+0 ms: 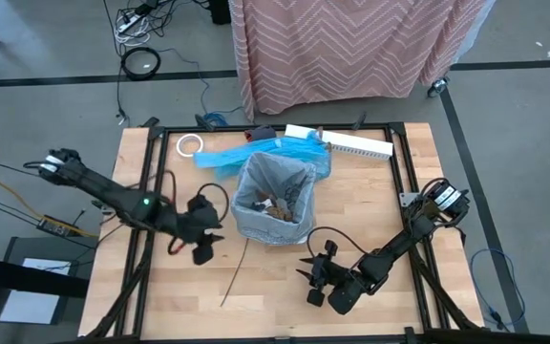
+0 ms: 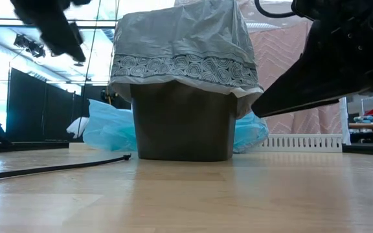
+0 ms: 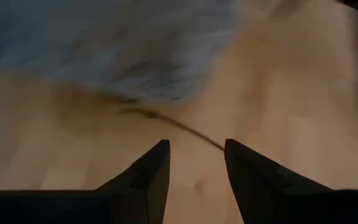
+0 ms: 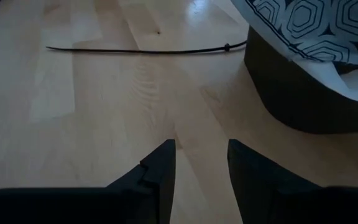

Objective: Place trash/remove bag and relplace
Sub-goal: Put the black zip tie inside the black trash bin

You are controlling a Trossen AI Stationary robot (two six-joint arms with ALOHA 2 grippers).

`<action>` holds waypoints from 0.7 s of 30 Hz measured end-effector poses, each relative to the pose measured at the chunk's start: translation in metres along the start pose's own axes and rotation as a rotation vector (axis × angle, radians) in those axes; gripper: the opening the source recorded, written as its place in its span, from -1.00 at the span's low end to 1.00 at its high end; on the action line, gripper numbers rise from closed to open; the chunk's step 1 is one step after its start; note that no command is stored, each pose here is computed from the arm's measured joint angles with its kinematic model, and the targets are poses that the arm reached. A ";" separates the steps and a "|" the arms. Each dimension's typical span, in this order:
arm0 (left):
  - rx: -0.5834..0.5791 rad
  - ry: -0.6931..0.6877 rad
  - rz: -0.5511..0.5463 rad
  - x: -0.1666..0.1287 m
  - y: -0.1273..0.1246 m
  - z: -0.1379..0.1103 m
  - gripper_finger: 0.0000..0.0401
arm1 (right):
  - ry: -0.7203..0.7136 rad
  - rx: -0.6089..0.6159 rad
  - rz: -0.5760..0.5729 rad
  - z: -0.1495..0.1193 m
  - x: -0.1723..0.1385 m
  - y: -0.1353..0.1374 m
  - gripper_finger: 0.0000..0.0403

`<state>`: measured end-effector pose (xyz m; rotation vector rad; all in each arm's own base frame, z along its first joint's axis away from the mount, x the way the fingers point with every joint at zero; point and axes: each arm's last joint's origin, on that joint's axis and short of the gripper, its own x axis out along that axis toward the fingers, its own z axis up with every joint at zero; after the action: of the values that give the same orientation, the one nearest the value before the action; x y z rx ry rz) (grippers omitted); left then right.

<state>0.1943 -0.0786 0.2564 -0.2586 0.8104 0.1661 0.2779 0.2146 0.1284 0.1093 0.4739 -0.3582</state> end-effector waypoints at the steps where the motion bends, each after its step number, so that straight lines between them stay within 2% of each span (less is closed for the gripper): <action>1: -0.060 -0.026 0.051 0.005 0.000 -0.006 -0.20 | -0.001 0.002 0.001 0.000 0.000 0.000 -0.34; 3: -0.160 -0.090 0.123 0.016 -0.001 -0.019 -0.20 | -0.002 0.004 0.001 0.000 0.000 0.000 -0.34; 5: -0.234 -0.149 0.137 0.030 -0.001 -0.032 -0.20 | -0.003 0.004 0.000 0.000 0.000 0.000 -0.34; 8: -0.333 -0.220 0.100 0.048 0.000 -0.045 -0.20 | -0.009 0.007 -0.003 0.001 0.000 0.000 -0.35; 13: -0.459 -0.262 0.048 0.077 0.006 -0.070 -0.20 | -0.022 0.008 -0.018 0.002 0.001 -0.001 -0.34; 17: -0.495 -0.256 0.074 0.095 0.009 -0.084 -0.20 | -0.022 0.006 -0.018 0.002 0.001 -0.001 -0.35; 21: -0.508 -0.280 0.090 0.107 0.009 -0.084 -0.20 | -0.022 0.005 -0.018 0.002 0.001 -0.001 -0.35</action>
<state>0.2063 -0.0892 0.1214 -0.6620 0.4909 0.4843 0.2793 0.2132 0.1294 0.1057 0.4526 -0.3783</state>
